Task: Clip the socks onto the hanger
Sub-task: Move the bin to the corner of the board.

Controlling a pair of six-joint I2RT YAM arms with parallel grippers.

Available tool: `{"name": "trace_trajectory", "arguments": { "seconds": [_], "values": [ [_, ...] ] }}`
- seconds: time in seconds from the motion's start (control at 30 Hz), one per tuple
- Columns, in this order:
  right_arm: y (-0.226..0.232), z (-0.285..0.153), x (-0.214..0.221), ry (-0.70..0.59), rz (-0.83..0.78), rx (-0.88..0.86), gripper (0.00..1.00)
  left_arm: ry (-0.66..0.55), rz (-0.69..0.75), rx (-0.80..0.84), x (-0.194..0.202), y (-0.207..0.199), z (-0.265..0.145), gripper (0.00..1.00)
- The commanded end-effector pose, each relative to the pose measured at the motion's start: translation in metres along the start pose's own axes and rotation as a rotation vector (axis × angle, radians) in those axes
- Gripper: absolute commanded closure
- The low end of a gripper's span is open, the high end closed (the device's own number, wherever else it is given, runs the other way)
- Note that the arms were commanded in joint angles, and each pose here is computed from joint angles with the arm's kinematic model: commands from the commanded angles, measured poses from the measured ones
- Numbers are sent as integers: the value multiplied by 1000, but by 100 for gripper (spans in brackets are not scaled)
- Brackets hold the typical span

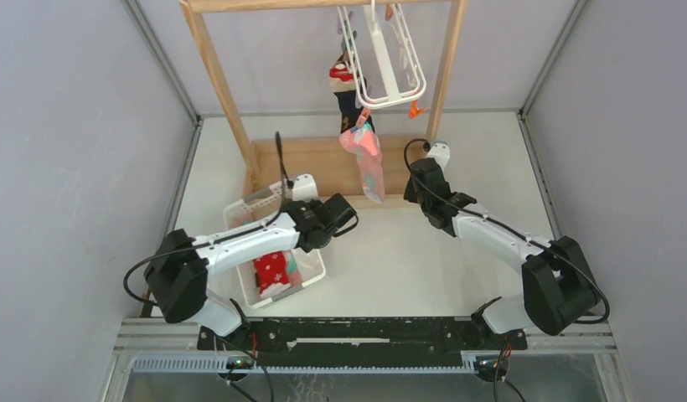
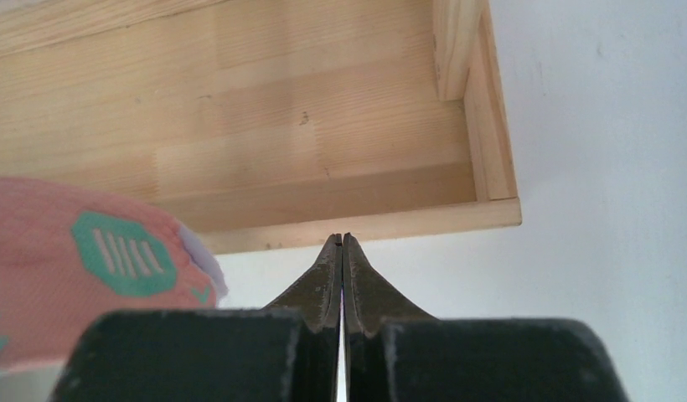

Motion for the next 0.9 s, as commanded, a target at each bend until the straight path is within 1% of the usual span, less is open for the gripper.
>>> {"name": "trace_trajectory", "arguments": {
  "seconds": [0.0,0.1,0.2,0.33,0.37,0.53,0.63,0.73,0.8,0.87],
  "values": [
    [7,-20,-18,-73,59,-121,96,-76,103,100,-8,-38,-17,100],
    [6,-37,-27,-70,110,-168,91,-75,175,177,0,-59,-25,100],
    [1,-61,-39,-53,170,-225,84,-45,236,250,12,-75,-27,100],
    [-11,-89,-43,-72,195,-215,64,-26,304,318,24,-92,-33,100],
    [-14,-94,-42,-72,195,-211,61,-25,325,334,27,-97,-36,100],
    [-20,-100,-27,-12,177,-181,59,-4,428,427,50,-128,-55,100],
    [-24,-94,-12,39,145,-109,59,-27,521,488,65,-147,-72,100],
    [-30,-91,-3,46,133,-65,59,-63,634,574,84,-159,-93,100],
    [-33,-90,0,49,135,-72,59,-76,656,602,91,-162,-101,100],
    [-35,-90,1,54,134,-85,59,-53,673,646,97,-164,-106,100]
  ]
}}
Point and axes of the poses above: each gripper's point midway between its finger pads, its own z axis out along the fingers, its own y axis along the line the jaws close on, x = y × z, the point moved 8 cm from there along -z, back along the fingers, and after that the axes turned 2 degrees about -z, right-handed, at the moved point
